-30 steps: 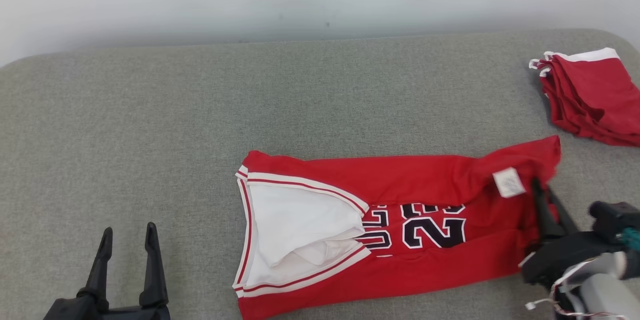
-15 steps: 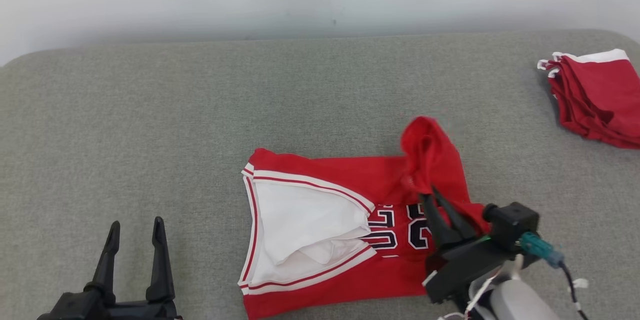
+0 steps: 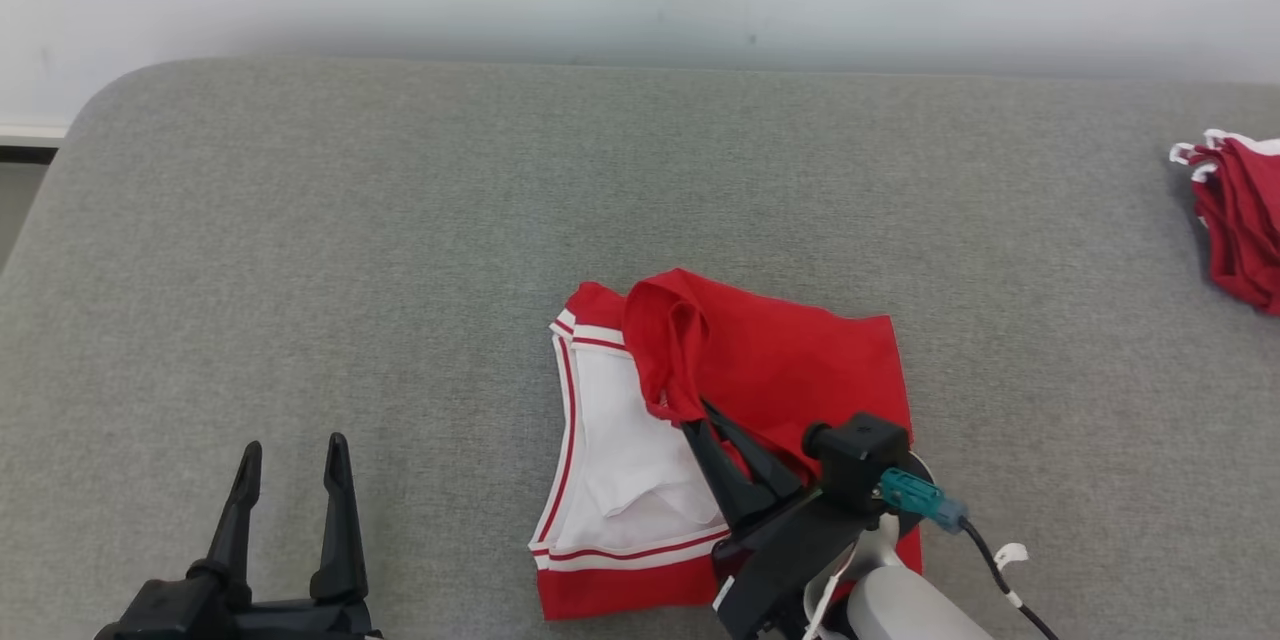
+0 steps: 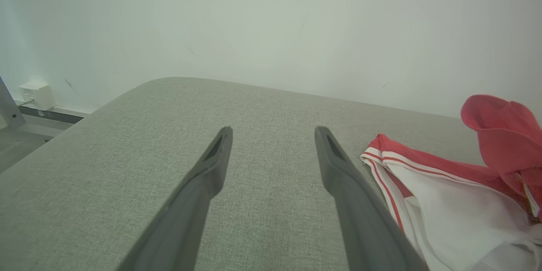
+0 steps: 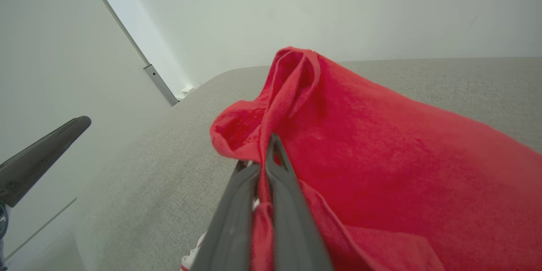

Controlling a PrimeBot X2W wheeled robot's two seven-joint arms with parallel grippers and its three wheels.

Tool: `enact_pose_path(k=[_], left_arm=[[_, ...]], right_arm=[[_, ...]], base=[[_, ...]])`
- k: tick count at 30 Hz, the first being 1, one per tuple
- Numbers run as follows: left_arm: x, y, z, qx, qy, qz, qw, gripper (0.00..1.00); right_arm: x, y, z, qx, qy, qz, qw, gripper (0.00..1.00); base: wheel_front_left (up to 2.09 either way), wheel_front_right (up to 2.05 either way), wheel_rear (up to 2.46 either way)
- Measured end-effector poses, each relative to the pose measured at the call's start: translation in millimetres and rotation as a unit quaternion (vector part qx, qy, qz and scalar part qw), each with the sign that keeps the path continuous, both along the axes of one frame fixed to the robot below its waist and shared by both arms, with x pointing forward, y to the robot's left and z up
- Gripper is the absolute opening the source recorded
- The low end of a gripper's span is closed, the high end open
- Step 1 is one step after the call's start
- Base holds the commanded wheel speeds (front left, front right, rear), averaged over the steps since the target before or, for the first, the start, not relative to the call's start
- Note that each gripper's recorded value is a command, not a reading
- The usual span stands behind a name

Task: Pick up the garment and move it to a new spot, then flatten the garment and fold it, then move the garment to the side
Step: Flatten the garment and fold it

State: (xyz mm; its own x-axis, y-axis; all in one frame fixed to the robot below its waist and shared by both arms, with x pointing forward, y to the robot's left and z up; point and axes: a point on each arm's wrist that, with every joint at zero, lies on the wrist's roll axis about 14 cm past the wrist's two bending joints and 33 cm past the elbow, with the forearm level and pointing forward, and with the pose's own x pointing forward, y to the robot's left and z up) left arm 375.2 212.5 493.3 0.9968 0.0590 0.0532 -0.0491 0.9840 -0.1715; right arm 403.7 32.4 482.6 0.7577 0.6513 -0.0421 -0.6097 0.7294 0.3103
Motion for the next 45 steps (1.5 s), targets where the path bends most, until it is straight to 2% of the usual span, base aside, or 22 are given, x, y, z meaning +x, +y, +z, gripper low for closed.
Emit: enact_pose_path(k=[7, 12, 14, 18, 22, 29, 35, 45], left_arm=[[-4.3, 7.1, 0.8, -0.001, 0.0, 0.012, 1.0, 1.0], [-5.5, 8.2, -0.3, -0.003, 0.002, 0.014, 1.0, 1.0], [-4.8, 7.2, -0.6, -0.004, 0.002, 0.014, 1.0, 1.0], [-2.5, 5.9, -0.3, -0.005, 0.001, 0.011, 1.0, 1.0], [0.8, 2.3, 0.0, -0.005, 0.0, 0.005, 1.0, 1.0], [6.2, -6.3, 2.9, -0.003, -0.005, -0.01, 1.0, 1.0], [10.3, -10.2, 6.6, 0.002, -0.012, -0.016, 1.0, 1.0], [12.5, -22.0, 10.1, 0.013, -0.017, -0.037, 0.999, 1.0]], right_arm=[[-9.3, 28.0, -11.6, 0.005, 0.022, 0.042, 0.999, 0.0], [-6.7, 30.1, -18.6, 0.01, 0.036, 0.041, 0.998, 0.0], [-2.3, 28.0, -16.4, 0.01, 0.028, 0.036, 0.999, 1.0], [6.7, 22.1, -7.4, 0.018, 0.012, 0.023, 0.999, 1.0], [17.0, 16.9, 17.5, 0.034, -0.024, 0.01, 0.999, 1.0], [43.2, -38.3, 65.5, 0.042, -0.113, -0.071, 0.99, 1.0], [40.7, -98.4, 72.0, 0.028, -0.14, -0.145, 0.979, 1.0], [9.8, -169.3, 52.4, 0.009, -0.119, -0.243, 0.963, 1.0]], base=[[0.0, 0.0, 0.0], [0.0, 0.0, 0.0], [0.0, 0.0, 0.0], [0.0, 0.0, 0.0], [0.0, 0.0, 0.0], [0.0, 0.0, 0.0], [0.0, 0.0, 0.0], [0.0, 0.0, 0.0]])
